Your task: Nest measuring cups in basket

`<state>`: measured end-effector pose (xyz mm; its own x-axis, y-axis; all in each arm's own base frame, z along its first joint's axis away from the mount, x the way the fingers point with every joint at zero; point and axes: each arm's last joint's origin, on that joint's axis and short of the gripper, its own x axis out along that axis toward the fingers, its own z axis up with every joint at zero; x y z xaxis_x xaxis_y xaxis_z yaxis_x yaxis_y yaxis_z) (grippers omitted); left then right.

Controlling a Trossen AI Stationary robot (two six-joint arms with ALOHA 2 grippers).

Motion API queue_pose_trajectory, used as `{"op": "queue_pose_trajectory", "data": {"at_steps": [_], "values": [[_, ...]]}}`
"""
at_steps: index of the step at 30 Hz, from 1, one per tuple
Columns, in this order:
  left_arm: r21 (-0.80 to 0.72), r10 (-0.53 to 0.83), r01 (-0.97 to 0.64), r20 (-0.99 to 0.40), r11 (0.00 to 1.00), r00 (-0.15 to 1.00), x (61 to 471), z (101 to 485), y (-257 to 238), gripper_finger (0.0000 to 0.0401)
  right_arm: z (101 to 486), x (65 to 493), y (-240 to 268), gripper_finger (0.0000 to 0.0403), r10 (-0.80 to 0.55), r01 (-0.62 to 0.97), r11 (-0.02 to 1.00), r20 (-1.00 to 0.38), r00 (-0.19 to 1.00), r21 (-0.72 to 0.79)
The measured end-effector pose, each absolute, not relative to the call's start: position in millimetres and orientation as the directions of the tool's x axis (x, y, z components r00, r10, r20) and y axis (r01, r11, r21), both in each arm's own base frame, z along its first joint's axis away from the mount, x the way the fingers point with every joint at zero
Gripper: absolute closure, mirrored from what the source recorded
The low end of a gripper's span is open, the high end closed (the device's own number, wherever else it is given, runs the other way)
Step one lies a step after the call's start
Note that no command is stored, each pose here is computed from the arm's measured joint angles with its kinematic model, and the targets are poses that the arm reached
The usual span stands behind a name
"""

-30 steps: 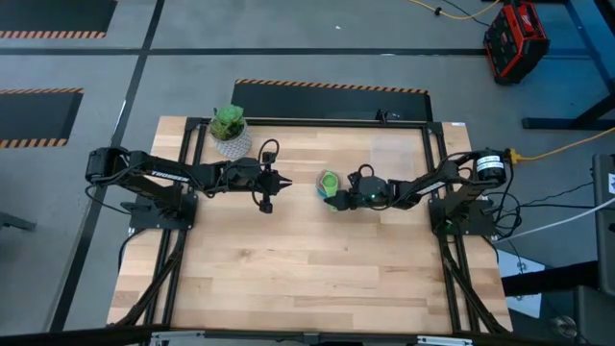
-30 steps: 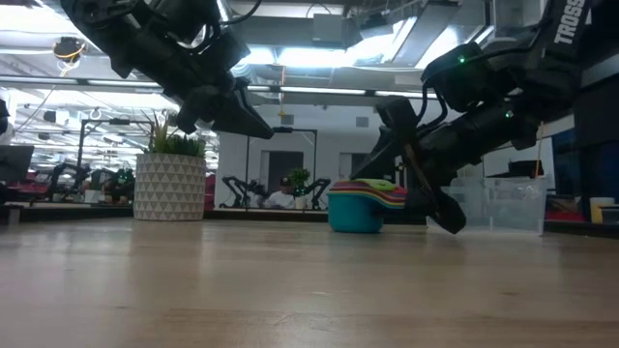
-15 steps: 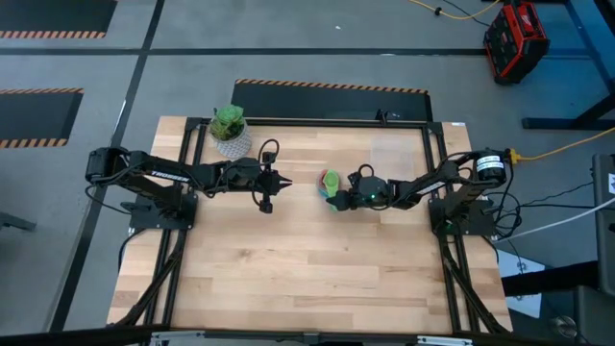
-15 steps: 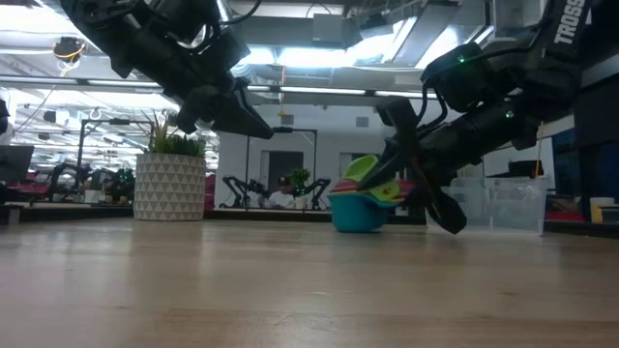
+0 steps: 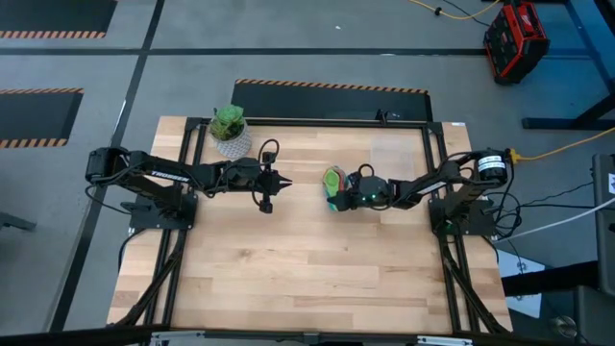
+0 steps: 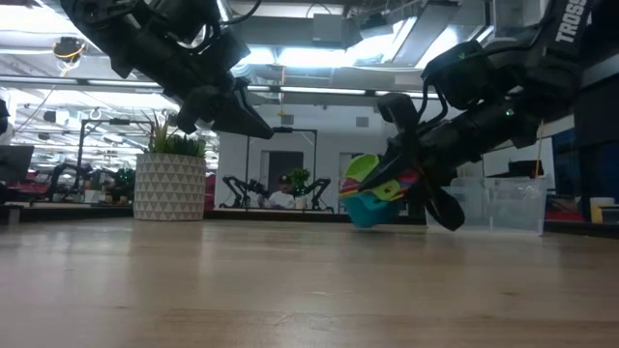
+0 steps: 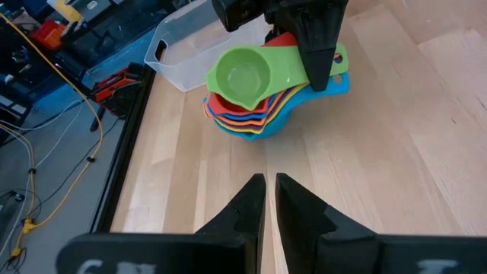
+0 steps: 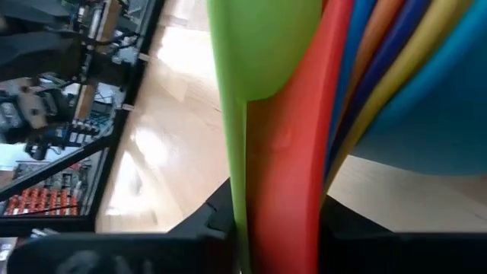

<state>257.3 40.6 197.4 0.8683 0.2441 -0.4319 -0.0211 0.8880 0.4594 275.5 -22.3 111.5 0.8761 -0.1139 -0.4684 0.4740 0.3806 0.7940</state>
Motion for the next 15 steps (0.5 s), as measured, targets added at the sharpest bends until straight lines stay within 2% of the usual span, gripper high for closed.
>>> {"op": "queue_pose_trajectory", "data": {"at_steps": [15], "values": [[0.461,0.247,-0.024,-0.432,0.887,0.867,257.3,197.4,40.7,0.0374,161.6,264.9,-37.8,0.0325,0.054,0.254,0.414,-0.302,0.952,0.874]]}}
